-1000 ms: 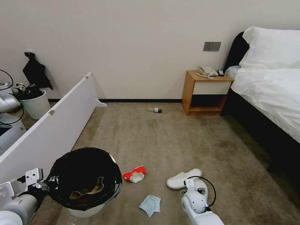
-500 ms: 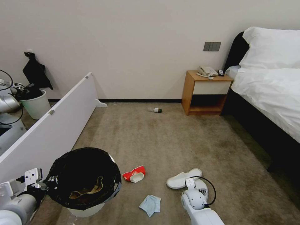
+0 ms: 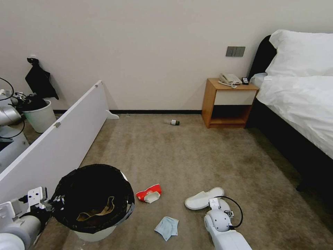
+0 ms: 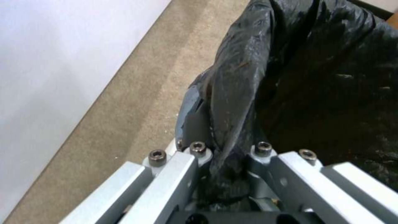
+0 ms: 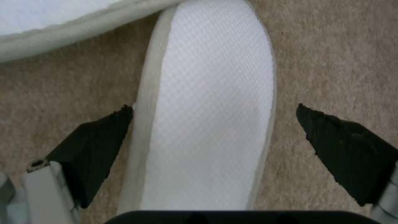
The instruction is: Pick up the trash bin, then pick up the garbage from the floor and place it into the trash bin.
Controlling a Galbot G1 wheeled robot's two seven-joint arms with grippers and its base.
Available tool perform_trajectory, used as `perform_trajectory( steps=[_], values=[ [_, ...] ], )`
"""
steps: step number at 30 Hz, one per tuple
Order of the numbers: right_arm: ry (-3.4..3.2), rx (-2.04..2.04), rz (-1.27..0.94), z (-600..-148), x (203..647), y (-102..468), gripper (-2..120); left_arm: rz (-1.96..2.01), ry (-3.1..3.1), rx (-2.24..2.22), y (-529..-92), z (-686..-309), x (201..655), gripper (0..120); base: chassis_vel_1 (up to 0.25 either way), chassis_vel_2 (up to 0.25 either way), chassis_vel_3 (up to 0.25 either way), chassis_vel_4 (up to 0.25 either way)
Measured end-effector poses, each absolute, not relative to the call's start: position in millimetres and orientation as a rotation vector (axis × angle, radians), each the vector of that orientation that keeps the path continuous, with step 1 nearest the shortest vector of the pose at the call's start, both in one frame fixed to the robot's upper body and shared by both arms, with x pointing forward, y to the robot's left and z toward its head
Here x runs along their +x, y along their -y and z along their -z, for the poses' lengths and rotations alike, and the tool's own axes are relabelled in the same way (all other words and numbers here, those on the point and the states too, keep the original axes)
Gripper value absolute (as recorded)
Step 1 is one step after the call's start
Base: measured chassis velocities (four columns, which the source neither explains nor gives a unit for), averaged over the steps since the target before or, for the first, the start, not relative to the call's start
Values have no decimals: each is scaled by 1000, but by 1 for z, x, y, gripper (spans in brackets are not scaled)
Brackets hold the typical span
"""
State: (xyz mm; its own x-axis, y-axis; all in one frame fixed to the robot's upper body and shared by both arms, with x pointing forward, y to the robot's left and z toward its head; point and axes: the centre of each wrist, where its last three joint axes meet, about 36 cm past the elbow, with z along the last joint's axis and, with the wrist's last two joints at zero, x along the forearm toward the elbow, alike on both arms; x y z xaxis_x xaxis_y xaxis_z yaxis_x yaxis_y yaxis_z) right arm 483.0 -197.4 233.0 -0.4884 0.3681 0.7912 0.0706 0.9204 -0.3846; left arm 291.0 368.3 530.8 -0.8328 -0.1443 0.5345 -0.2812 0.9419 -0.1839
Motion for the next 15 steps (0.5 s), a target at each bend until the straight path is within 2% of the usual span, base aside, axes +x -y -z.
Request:
perform_trajectory(
  steps=[9,12,14,15],
  values=[
    [2063,-315,-372,-233,483,198,100,-345,2563,305,-368,-532,289,4,0,0,0,0],
    [2062,-315,-373,-232,482,199,98,-344,2563,306,-368,-532,289,4,0,0,0,0],
    [2062,-311,-370,-232,482,199,89,-345,2564,307,-369,-533,288,4,0,0,0,0],
    [2062,-311,-370,-232,482,199,89,-345,2564,307,-369,-533,288,4,0,0,0,0]
  ],
)
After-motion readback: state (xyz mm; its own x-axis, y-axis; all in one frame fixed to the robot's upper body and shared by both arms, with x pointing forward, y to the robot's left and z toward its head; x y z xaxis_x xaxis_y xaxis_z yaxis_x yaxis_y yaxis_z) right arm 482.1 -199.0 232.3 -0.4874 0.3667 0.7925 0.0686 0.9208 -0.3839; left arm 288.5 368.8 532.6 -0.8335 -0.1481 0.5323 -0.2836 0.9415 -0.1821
